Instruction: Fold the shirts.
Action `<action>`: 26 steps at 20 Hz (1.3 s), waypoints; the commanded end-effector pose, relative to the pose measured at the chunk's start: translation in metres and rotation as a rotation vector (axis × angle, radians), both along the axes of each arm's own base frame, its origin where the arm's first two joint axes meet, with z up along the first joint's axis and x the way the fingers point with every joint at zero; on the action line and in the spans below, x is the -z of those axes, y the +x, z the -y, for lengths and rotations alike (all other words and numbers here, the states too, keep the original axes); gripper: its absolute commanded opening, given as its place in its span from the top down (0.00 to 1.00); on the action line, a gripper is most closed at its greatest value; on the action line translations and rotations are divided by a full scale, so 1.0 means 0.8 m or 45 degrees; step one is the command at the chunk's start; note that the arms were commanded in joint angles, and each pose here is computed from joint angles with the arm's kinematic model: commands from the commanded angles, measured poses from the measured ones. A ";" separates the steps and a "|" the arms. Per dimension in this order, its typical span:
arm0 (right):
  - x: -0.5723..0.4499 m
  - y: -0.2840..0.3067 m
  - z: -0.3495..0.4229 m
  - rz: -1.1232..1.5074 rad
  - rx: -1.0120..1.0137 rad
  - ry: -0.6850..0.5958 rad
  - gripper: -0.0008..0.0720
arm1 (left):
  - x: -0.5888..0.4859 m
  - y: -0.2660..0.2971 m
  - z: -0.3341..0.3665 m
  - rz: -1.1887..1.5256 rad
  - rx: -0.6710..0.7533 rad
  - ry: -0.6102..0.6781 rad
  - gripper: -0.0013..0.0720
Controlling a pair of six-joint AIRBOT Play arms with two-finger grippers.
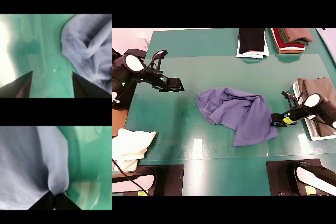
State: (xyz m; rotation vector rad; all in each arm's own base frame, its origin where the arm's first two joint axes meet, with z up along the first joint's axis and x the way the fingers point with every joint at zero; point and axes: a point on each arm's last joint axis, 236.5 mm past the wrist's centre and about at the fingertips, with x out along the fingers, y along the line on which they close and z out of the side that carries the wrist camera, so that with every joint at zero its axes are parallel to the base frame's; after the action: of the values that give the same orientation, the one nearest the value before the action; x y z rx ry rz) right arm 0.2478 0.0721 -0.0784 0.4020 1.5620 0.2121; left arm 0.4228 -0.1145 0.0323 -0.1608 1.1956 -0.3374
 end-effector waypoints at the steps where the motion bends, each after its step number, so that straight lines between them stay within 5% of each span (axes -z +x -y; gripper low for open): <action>1: -0.017 0.023 -0.005 0.070 -0.038 -0.017 0.96 | 0.029 0.012 0.018 -0.054 -0.030 -0.088 0.20; 6: -0.046 0.036 -0.004 0.178 -0.038 -0.023 0.96 | 0.089 0.026 0.062 -0.145 0.019 -0.280 0.20; 15: -0.058 0.037 -0.007 0.218 -0.032 -0.011 0.96 | 0.121 0.006 0.099 -0.190 0.180 -0.241 0.20; 18: -0.058 0.037 -0.007 0.217 -0.032 -0.010 0.96 | 0.121 0.002 0.105 -0.198 0.195 -0.244 0.49; 20: -0.059 0.034 -0.010 0.206 -0.034 0.001 0.96 | 0.120 0.001 0.106 -0.202 0.194 -0.251 0.50; 22: -0.062 0.035 -0.016 0.206 -0.026 0.029 0.96 | 0.120 0.000 0.106 -0.206 0.199 -0.250 0.93; 26: -0.095 0.046 -0.014 0.330 -0.024 0.020 0.96 | 0.109 0.003 0.103 -0.186 0.187 -0.254 0.95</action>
State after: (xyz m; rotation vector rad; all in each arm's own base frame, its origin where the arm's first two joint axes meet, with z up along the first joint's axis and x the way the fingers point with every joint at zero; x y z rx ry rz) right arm 0.2788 0.0830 -0.0191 0.3652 1.3678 0.2715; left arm 0.4236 -0.1984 -0.0616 -0.2719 1.3321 -0.5850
